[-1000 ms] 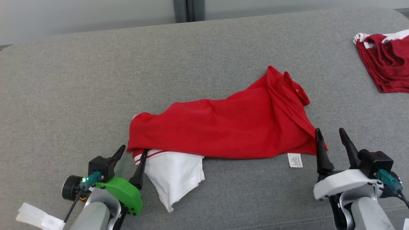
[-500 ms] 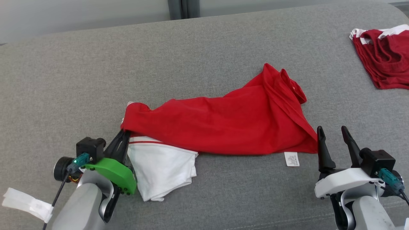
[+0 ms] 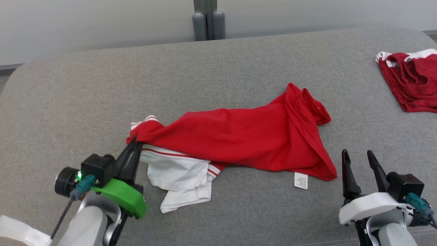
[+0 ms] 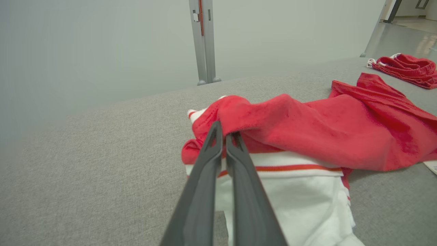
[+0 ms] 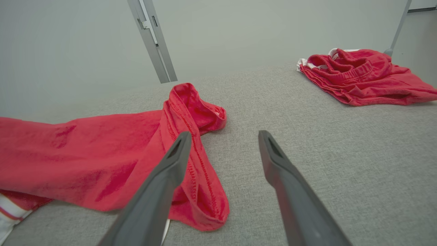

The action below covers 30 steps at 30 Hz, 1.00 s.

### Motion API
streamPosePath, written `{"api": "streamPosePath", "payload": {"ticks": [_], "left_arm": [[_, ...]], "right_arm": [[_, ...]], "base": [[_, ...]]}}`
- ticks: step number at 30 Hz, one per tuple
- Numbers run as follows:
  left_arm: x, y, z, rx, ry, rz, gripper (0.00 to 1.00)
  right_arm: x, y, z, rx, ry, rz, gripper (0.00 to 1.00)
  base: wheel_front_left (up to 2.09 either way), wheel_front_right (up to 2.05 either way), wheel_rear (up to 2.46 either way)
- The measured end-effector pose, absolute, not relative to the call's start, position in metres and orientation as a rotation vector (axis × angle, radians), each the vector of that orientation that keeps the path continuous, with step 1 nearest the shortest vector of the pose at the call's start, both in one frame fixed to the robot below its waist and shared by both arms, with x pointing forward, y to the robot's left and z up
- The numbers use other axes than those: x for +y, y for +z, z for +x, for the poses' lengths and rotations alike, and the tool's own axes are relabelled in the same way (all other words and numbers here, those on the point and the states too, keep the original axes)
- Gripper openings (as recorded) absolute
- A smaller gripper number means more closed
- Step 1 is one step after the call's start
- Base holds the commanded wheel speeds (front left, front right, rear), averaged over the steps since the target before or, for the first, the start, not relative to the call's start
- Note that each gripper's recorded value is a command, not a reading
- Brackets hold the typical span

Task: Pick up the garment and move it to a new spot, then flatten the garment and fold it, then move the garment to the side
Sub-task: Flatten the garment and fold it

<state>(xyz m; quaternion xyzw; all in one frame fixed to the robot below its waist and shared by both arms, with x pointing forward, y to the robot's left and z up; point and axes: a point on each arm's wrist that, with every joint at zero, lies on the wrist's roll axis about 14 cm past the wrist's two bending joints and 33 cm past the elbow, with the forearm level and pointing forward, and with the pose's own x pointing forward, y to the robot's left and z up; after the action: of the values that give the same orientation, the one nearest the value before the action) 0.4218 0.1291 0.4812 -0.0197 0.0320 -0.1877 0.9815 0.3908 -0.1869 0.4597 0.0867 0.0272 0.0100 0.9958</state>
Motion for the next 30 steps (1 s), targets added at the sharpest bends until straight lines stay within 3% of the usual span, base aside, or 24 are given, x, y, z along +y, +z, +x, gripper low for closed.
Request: {"api": "streamPosePath", "payload": {"ticks": [16, 28, 29, 30], "left_arm": [[0.117, 0.543, 0.353, 0.033, -0.390, -0.086, 0.00], [0.107, 0.446, 0.301, 0.370, -0.340, -0.231, 0.00], [0.108, 0.435, 0.299, 0.401, -0.336, -0.227, 0.10], [0.109, 0.426, 0.295, 0.427, -0.339, -0.214, 0.86]], "right_arm": [[-0.167, 0.459, 0.393, 0.061, 0.074, 0.192, 1.00], [-0.165, 0.454, 0.392, 0.077, 0.075, 0.200, 1.00], [-0.166, 0.454, 0.392, 0.077, 0.074, 0.200, 1.00], [-0.166, 0.453, 0.391, 0.078, 0.074, 0.200, 1.00]], "base": [[0.00, 0.00, 0.00], [0.00, 0.00, 0.00], [0.00, 0.00, 0.00], [0.00, 0.00, 0.00]]}}
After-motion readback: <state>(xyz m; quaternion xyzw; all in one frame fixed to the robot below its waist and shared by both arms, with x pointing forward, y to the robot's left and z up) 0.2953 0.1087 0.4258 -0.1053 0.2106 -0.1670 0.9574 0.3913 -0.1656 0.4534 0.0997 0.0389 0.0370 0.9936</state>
